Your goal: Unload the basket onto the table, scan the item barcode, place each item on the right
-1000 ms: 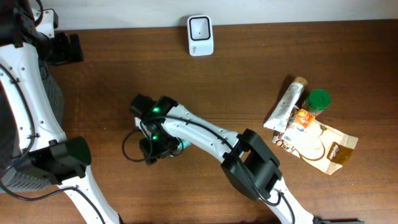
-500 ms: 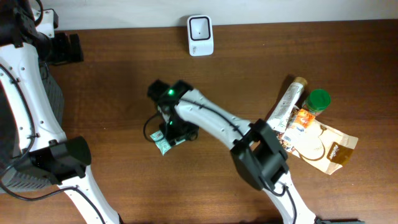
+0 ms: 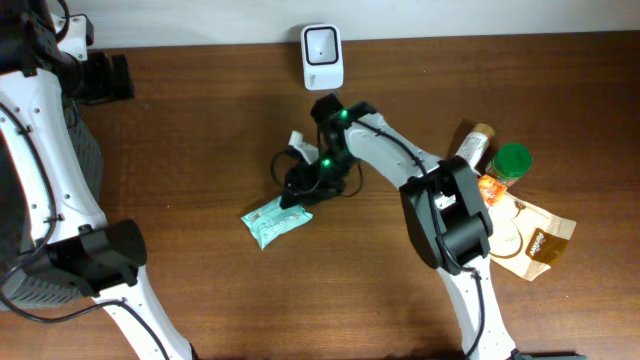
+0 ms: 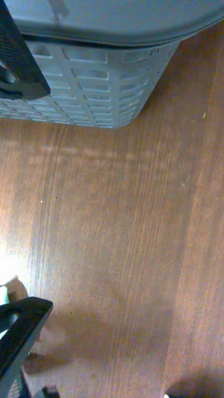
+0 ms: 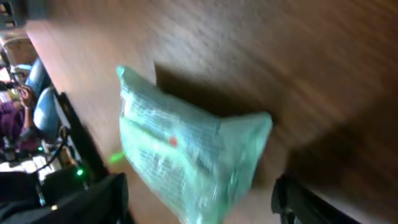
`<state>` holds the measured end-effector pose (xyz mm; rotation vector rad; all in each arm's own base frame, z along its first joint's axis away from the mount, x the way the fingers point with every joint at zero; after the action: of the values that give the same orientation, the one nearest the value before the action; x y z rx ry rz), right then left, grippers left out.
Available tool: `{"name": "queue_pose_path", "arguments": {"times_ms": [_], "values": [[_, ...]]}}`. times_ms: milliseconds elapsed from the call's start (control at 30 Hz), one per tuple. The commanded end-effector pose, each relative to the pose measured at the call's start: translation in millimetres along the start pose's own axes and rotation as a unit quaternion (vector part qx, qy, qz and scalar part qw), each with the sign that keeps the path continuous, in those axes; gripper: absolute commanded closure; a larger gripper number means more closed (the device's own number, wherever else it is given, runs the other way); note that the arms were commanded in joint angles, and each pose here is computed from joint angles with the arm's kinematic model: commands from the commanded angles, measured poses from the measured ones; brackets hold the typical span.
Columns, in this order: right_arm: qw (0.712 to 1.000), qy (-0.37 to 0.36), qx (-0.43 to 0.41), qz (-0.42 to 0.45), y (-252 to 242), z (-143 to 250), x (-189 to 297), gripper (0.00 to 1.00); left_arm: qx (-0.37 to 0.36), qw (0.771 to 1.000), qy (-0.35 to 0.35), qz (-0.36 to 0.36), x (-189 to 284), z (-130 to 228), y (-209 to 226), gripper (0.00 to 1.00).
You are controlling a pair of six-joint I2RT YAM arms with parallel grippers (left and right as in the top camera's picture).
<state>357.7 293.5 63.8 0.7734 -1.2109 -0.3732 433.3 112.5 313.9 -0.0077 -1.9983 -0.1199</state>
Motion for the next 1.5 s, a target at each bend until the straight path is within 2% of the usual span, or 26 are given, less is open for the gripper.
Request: {"name": "queue_pose_path", "arguments": {"times_ms": [0,133,200,333,400,533,633,767,967,1033,1133,1333,1467], "values": [[0.999,0.009,-0.034,-0.015,-2.7,6.6,-20.0,0.27,-0.007,1.000,-0.010,0.000,7.5,-0.3,1.1,0.01],[0.999,0.003,-0.051,-0.016,-0.8,6.9,-39.9,0.28,-0.007,1.000,-0.010,0.000,7.5,-0.3,1.1,0.01],[0.997,0.000,-0.070,-0.015,-6.1,8.2,-50.1,0.36,-0.007,1.000,-0.010,0.000,7.5,-0.3,1.1,0.01],[0.993,0.017,-0.115,-0.009,-29.5,20.1,-74.4,0.58,-0.007,1.000,-0.010,0.000,7.5,-0.3,1.1,0.01],[0.993,0.017,-0.115,-0.009,-30.8,19.6,-75.8,0.67,-0.007,1.000,-0.010,0.000,7.5,-0.3,1.1,0.01],[0.994,0.019,-0.104,-0.039,-22.9,17.4,-75.4,0.78,-0.007,1.000,-0.010,0.000,7.5,-0.3,1.1,0.01],[0.993,0.021,-0.102,-0.046,-20.8,17.4,-75.1,0.96,-0.007,1.000,-0.010,0.000,7.5,-0.3,1.1,0.01],[0.994,-0.002,-0.089,-0.061,-10.2,9.0,-51.2,0.96,-0.007,1.000,-0.010,0.000,7.5,-0.3,1.1,0.01],[0.992,-0.092,-0.031,-0.080,33.1,13.6,58.4,0.96,-0.007,1.000,-0.010,0.001,7.5,-0.2,1.1,0.01],[0.991,-0.102,-0.039,-0.081,29.6,13.7,71.6,0.96,-0.007,1.000,-0.010,0.000,7.5,-0.3,1.1,0.01],[0.986,-0.134,-0.097,-0.021,-1.0,7.1,79.7,0.96,-0.007,1.000,-0.010,0.000,7.5,-0.3,1.1,0.01],[0.984,-0.139,-0.098,-0.060,-3.4,4.7,94.8,0.96,-0.007,1.000,-0.010,0.000,7.5,-0.3,1.1,0.01],[0.980,-0.160,-0.077,-0.087,7.4,9.9,124.1,0.96,-0.007,1.000,-0.010,0.001,7.5,-0.2,1.1,0.01]]}}
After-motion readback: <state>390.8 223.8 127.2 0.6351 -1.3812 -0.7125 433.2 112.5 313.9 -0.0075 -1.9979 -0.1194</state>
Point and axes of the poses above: each gripper's point midway between its finger pads, its own x axis back along the fingers, its own y axis along the line the jaws close on, z = x × y, the point moved 5 cm from there along x, back along the fingers, and after that the axes turned 14 degrees about -x, right-handed, at the moved point
